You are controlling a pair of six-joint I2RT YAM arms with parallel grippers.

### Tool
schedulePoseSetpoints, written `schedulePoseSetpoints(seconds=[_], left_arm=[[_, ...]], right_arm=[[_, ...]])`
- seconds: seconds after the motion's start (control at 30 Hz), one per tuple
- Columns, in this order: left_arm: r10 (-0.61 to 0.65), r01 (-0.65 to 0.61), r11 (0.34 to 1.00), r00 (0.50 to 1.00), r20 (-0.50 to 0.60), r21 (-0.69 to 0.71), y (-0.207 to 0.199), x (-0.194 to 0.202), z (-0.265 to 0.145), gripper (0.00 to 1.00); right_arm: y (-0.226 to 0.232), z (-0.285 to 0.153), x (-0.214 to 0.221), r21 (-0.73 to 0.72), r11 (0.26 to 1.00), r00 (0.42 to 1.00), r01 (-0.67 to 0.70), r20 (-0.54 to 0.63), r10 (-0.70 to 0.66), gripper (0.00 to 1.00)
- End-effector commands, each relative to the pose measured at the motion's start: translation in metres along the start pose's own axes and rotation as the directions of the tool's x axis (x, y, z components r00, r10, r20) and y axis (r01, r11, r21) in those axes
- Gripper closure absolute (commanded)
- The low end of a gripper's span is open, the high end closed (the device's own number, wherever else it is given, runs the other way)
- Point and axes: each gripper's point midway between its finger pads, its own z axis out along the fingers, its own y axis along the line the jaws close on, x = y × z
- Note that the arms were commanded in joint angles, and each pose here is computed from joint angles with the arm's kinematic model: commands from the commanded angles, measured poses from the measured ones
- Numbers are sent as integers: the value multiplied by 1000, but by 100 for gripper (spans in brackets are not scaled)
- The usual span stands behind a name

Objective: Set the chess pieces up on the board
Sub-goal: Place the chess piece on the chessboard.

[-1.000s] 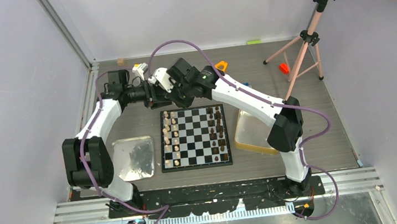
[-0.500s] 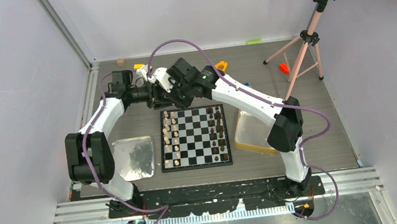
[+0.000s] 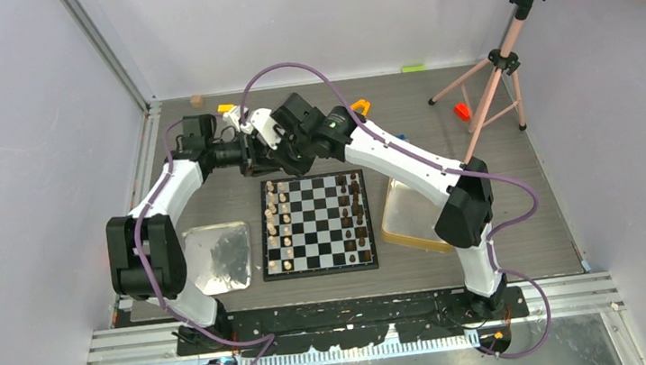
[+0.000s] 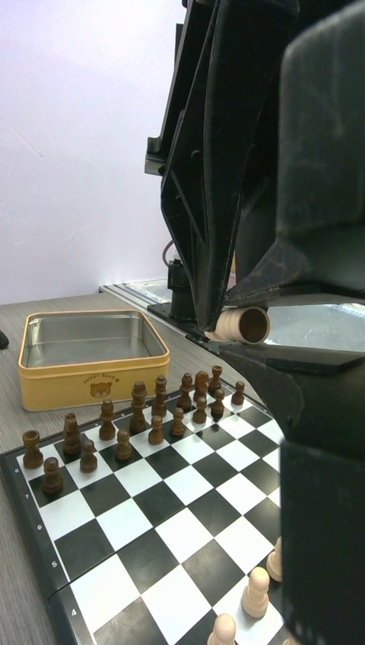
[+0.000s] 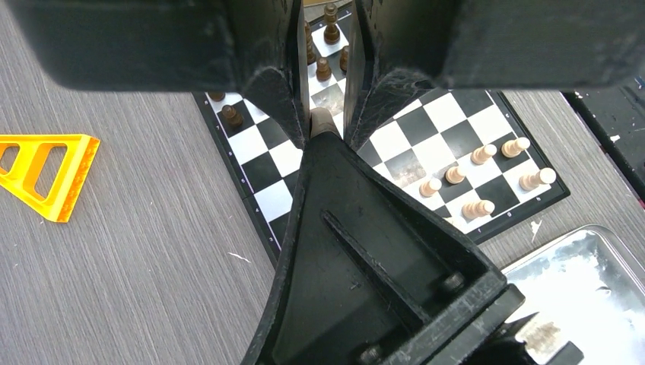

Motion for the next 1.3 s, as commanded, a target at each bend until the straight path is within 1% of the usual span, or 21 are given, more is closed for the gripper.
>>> schedulePoseSetpoints(seconds=[0.0,0.07,0.13,0.2,0.23,0.27,0.3,0.33,0.37,0.4,0.43,0.47,0.5,0.63,0.73,0.77,0.9,1.03,1.13,1.27], left_arm=[[19,-19,999,1000,-19,35,-6,5,2,85],[22,-21,999,1000,-20,39,-6,5,1,93],[25,-24,999,1000,-18,42,-6,6,1,100],[33,-33,998,999,-8,52,-9,4,-2,100],[38,-38,998,999,-1,59,-11,3,-3,100],[53,-54,996,998,13,68,-13,1,-5,100],[56,-58,995,998,22,79,-13,0,-6,100],[60,-63,994,998,33,93,-16,-2,-8,100],[60,-65,992,997,44,109,-18,-4,-9,100],[63,-70,989,997,51,128,-21,-6,-11,100],[67,-75,986,996,60,150,-25,-8,-12,100],[66,-77,982,996,67,171,-28,-9,-13,100],[68,-81,978,995,72,194,-33,-10,-14,100],[72,-91,961,994,81,260,-47,-12,-17,100],[56,-75,955,996,76,288,-54,-12,-19,100],[66,-87,950,995,78,299,-57,-12,-19,100],[33,-48,941,998,51,334,-63,-13,-21,100],[-5,-1,940,1000,16,341,-63,-13,-19,100],[-26,30,939,1000,-16,341,-62,-11,-16,100],[-54,67,938,997,-49,340,-62,-9,-14,100]], right_arm=[[-10,-15,-33,39,999,994,-9,106,5,94],[-11,-14,-32,44,999,994,-8,105,3,94],[-13,-15,-32,46,999,994,-13,106,8,89],[-15,-20,-32,28,999,993,-31,116,27,81],[-15,-23,-33,15,999,991,-46,123,43,73],[-16,-29,-33,-16,998,988,-59,139,61,68],[-22,-39,-35,-26,996,984,-84,158,87,60],[-16,-41,-34,-83,993,980,-89,169,102,54],[-22,-53,-36,-96,989,972,-114,193,131,53],[-16,-55,-35,-156,981,968,-118,202,148,50],[-21,-68,-37,-175,975,958,-138,228,176,49],[-16,-70,-35,-233,963,952,-139,235,195,48],[-17,-83,-37,-278,949,939,-150,260,224,48],[-15,-91,-22,-383,909,921,-165,271,281,48],[-9,-95,-22,-441,887,911,-139,295,289,48],[-4,-96,-21,-465,876,911,-128,294,289,48],[-3,-97,-23,-477,874,914,-88,309,261,48],[-5,-97,-27,-458,887,920,-57,321,225,48],[-8,-92,-27,-427,904,929,-39,318,190,48],[-9,-85,-23,-358,934,947,7,304,109,48]])
